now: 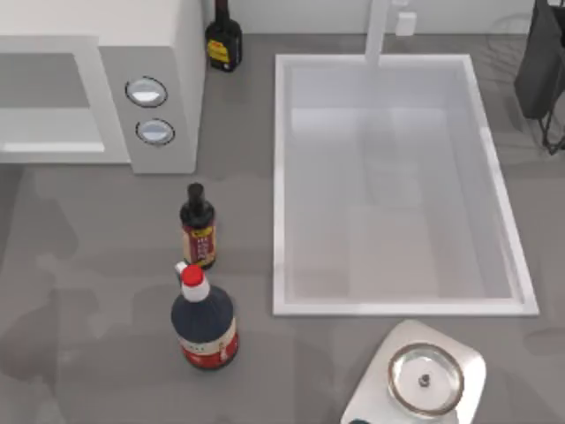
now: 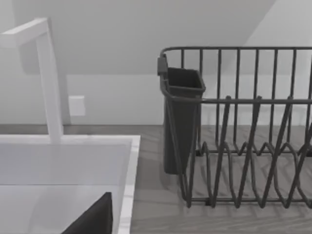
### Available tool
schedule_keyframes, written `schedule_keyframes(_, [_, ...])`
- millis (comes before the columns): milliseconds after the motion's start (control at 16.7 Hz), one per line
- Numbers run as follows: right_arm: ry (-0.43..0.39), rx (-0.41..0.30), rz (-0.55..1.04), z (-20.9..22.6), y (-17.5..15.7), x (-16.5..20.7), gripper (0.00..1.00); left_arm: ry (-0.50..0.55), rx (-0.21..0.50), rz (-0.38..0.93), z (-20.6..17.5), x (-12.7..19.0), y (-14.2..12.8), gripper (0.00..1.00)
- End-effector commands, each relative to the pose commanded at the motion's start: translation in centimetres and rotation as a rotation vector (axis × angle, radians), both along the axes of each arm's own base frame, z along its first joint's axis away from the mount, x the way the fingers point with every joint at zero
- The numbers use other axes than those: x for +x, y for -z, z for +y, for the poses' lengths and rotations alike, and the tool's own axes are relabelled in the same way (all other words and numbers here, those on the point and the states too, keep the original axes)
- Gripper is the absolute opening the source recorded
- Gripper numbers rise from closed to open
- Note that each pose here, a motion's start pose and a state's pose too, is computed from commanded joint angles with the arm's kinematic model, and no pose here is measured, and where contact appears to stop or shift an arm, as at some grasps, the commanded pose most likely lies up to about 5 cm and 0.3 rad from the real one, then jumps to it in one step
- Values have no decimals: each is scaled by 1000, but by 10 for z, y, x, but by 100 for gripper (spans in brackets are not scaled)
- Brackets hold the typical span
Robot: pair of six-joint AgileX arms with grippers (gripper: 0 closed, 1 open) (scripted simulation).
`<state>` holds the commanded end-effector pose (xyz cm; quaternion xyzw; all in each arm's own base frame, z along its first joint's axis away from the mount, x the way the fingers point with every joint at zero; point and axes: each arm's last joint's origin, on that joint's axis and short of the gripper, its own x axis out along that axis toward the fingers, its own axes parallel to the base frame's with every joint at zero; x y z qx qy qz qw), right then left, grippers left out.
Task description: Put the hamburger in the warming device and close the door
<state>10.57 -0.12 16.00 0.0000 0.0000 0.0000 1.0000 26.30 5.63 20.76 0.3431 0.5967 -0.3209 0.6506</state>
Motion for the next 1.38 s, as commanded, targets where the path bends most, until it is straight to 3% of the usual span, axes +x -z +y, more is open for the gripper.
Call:
schedule_keyframes(300, [0, 0, 0, 0, 0, 0, 100, -248, -33, -214, 25, 40, 32, 0])
schedule_keyframes(540, [0, 0, 0, 0, 0, 0, 100, -472, -106, -477, 45, 75, 68, 0])
schedule_keyframes(960, [0, 0, 0, 0, 0, 0, 100, -734, -390, -908, 46, 103, 110, 0])
schedule_keyframes(1200, [0, 0, 0, 0, 0, 0, 100, -793, -556, -1003, 34, 104, 123, 0])
schedule_keyframes(1380, [0, 0, 0, 0, 0, 0, 100, -805, -622, -1029, 27, 104, 125, 0])
